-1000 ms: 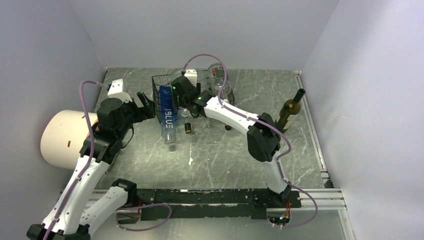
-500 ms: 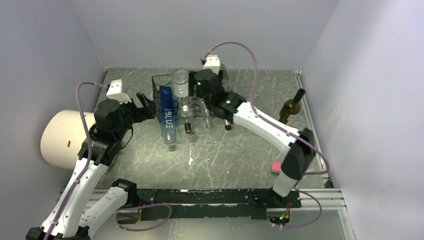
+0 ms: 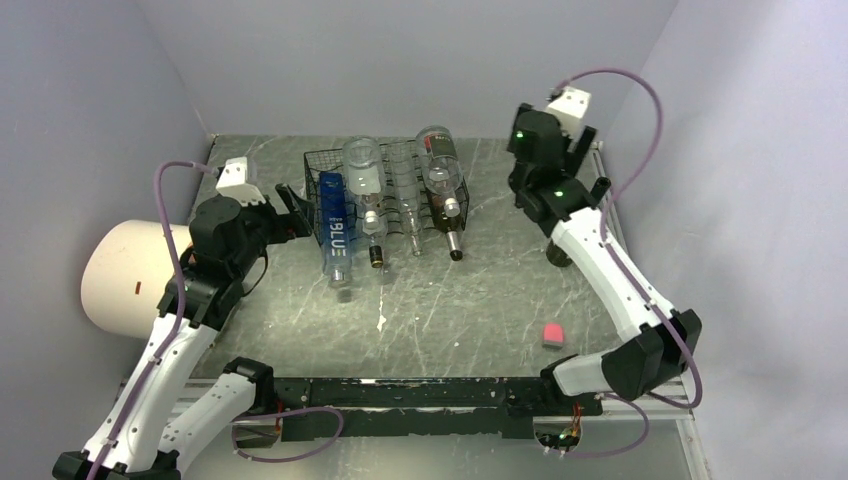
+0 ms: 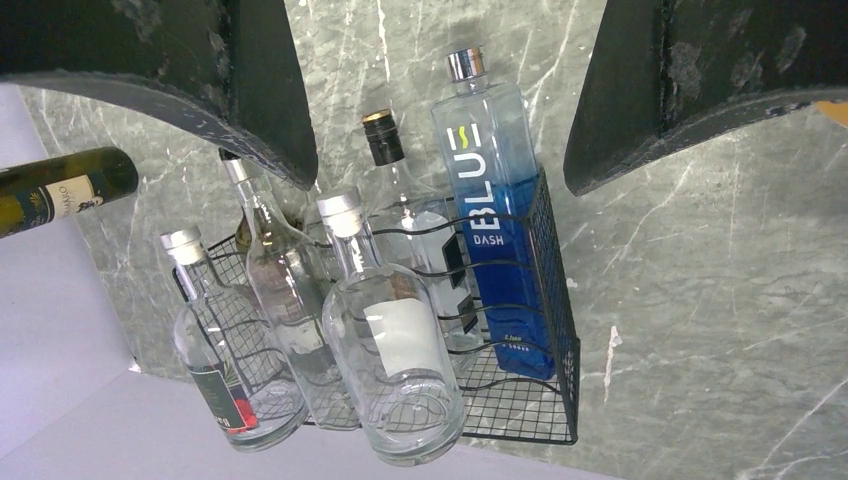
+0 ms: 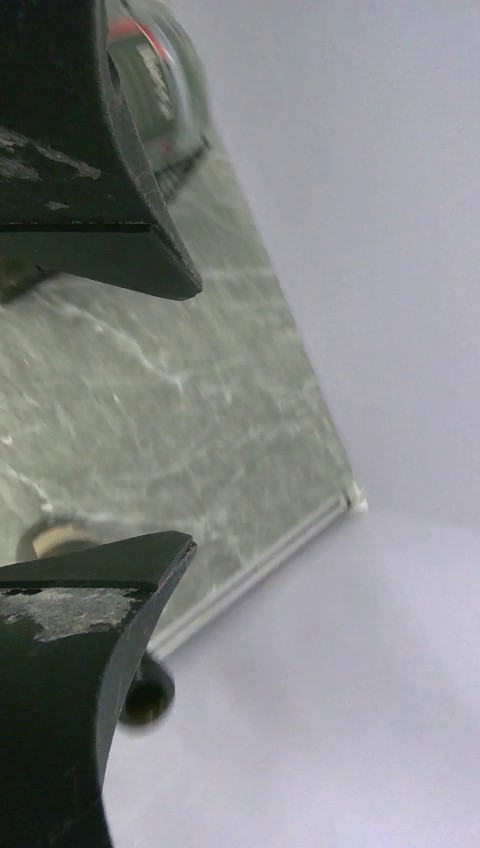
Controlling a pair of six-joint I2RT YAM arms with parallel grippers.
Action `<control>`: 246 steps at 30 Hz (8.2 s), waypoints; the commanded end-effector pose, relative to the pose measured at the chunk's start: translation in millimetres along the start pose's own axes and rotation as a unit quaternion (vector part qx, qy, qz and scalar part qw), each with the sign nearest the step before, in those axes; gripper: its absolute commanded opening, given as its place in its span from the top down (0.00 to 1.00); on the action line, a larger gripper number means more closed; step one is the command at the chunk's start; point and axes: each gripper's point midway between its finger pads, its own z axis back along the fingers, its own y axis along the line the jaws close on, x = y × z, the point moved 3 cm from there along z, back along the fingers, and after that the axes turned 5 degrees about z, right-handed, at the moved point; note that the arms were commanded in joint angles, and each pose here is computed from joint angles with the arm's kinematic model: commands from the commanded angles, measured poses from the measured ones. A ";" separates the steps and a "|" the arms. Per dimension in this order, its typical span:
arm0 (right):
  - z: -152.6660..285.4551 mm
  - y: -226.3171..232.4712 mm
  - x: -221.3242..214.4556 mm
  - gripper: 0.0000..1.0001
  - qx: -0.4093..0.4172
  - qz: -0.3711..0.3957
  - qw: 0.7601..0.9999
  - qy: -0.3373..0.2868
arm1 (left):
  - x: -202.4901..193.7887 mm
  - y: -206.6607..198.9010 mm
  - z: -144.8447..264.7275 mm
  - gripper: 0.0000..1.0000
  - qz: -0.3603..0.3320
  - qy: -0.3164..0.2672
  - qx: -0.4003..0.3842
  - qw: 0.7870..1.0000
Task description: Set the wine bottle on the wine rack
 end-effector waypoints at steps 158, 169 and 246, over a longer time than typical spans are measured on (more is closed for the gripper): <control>183.3 4.2 74.5 0.20 0.564 0.017 0.822 -0.077 | 54.9 -227.8 -37.8 0.93 -0.694 -0.366 -0.274 0.556; 189.1 9.4 29.8 0.23 0.607 0.074 0.791 -0.013 | 61.1 -236.1 -37.7 0.93 -0.786 -0.398 -0.222 0.417; 143.9 39.4 17.2 1.00 0.495 -0.012 0.869 0.005 | 22.3 -197.4 -63.6 0.01 -0.714 -0.224 -0.248 0.615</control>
